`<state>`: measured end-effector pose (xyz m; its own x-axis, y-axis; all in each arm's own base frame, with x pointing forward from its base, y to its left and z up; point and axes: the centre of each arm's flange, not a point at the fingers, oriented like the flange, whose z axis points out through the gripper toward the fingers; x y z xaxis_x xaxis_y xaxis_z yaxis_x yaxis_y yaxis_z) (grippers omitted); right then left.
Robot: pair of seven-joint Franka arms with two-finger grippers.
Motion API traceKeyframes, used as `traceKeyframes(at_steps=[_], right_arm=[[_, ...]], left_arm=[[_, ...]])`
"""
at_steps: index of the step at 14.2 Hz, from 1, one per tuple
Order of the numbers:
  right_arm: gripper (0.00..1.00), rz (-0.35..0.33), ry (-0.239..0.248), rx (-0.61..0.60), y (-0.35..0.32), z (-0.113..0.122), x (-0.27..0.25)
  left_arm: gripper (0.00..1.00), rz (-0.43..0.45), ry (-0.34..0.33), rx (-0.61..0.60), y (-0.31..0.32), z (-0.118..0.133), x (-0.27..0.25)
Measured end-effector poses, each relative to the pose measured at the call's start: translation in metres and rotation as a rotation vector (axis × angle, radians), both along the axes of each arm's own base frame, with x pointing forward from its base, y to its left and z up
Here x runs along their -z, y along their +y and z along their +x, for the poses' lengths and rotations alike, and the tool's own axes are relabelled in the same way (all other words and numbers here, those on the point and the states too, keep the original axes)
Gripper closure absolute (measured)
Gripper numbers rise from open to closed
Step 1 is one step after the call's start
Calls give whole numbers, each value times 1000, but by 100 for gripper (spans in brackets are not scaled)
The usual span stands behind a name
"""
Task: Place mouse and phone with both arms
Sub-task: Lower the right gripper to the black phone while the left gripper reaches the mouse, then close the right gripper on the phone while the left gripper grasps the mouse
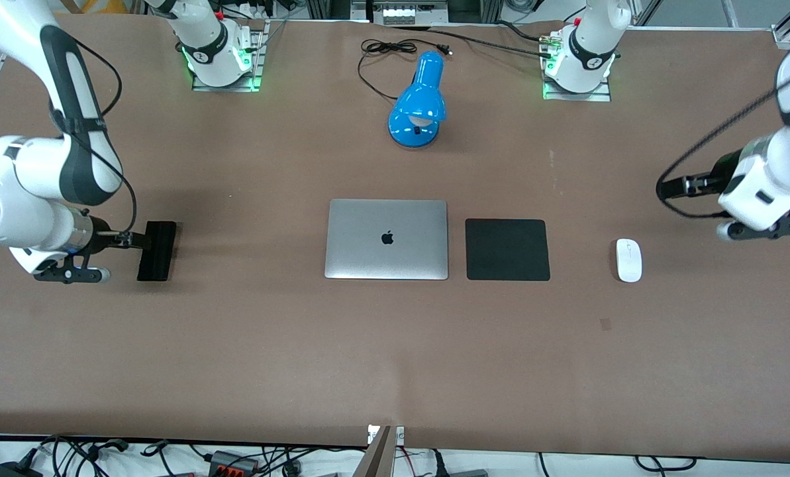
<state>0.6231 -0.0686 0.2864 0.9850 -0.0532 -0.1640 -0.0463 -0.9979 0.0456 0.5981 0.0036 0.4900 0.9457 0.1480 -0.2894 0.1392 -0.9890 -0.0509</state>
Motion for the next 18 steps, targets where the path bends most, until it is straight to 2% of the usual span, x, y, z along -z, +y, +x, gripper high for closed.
traceKeyframes(at_steps=[2, 4, 8, 12, 16, 18], right_arm=[[0, -5, 14, 35, -3, 0, 17], [0, -9, 24, 58, -2, -1, 31], [0, -12, 35, 66, -2, -2, 64], [0, -13, 55, 64, -1, -5, 88], [0, -13, 74, 66, -2, -7, 100], [0, -13, 83, 68, -3, -9, 106]], left_arm=[[0, -2, 64, -17, 11, 9, 46], [0, -4, 56, -21, 16, 22, 104], [0, -18, -46, 14, 25, 21, 197], [0, -36, -138, 83, 45, 15, 234], [0, -19, -275, 125, 68, 7, 279], [0, -18, -286, 125, 75, -3, 300]])
